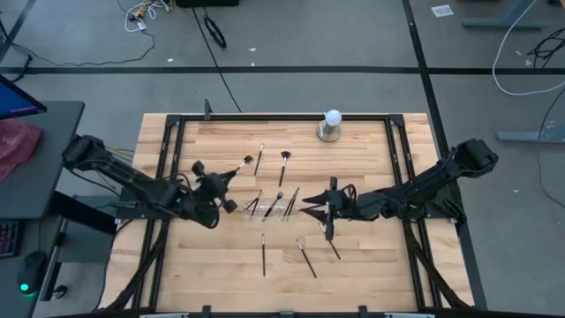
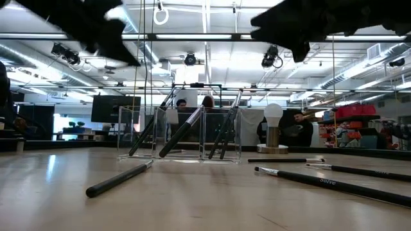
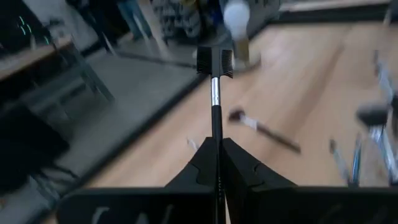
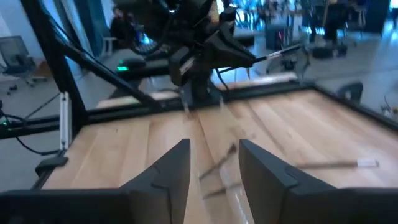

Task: Put items in baskets/containers
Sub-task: Put the brow brush into the transparent organizer

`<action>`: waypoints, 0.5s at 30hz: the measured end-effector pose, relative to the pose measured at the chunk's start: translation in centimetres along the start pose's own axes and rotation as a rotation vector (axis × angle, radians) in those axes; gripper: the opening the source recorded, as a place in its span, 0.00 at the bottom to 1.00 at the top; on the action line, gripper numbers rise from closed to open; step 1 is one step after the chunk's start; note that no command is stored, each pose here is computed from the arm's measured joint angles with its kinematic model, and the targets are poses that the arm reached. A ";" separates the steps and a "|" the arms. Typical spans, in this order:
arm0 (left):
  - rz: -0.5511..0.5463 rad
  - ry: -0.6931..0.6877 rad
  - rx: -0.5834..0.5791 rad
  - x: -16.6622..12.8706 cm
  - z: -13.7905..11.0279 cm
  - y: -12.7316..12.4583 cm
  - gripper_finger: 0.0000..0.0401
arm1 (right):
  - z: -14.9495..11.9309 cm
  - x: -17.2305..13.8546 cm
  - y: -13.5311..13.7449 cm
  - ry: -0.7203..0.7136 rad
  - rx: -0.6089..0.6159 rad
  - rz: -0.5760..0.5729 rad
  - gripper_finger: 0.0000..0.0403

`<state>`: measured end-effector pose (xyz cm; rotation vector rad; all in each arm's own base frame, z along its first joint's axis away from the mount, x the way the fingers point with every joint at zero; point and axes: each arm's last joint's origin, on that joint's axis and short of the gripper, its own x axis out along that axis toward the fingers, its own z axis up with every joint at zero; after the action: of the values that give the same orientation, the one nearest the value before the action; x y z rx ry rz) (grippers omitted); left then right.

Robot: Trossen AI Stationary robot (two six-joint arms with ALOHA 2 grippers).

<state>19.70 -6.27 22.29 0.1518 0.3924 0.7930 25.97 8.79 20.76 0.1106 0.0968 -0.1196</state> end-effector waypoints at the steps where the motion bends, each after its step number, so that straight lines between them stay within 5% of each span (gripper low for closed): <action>1: -0.003 -0.015 0.016 0.0 1.0 -0.1 0.02 | 0.2 0.0 0.0 -0.013 -0.008 0.008 0.34; 6: -0.159 -0.091 0.032 -0.2 3.7 -1.2 0.02 | 0.3 0.4 -0.4 -0.044 -0.030 -0.005 0.34; 15: -0.465 -0.177 -0.010 1.6 3.7 -4.5 0.02 | -1.3 3.8 -0.5 -0.057 -0.082 -0.020 0.40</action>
<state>25.16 -8.22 24.02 0.1140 0.2412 0.3198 29.50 8.00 19.08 0.0239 0.0457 -0.1389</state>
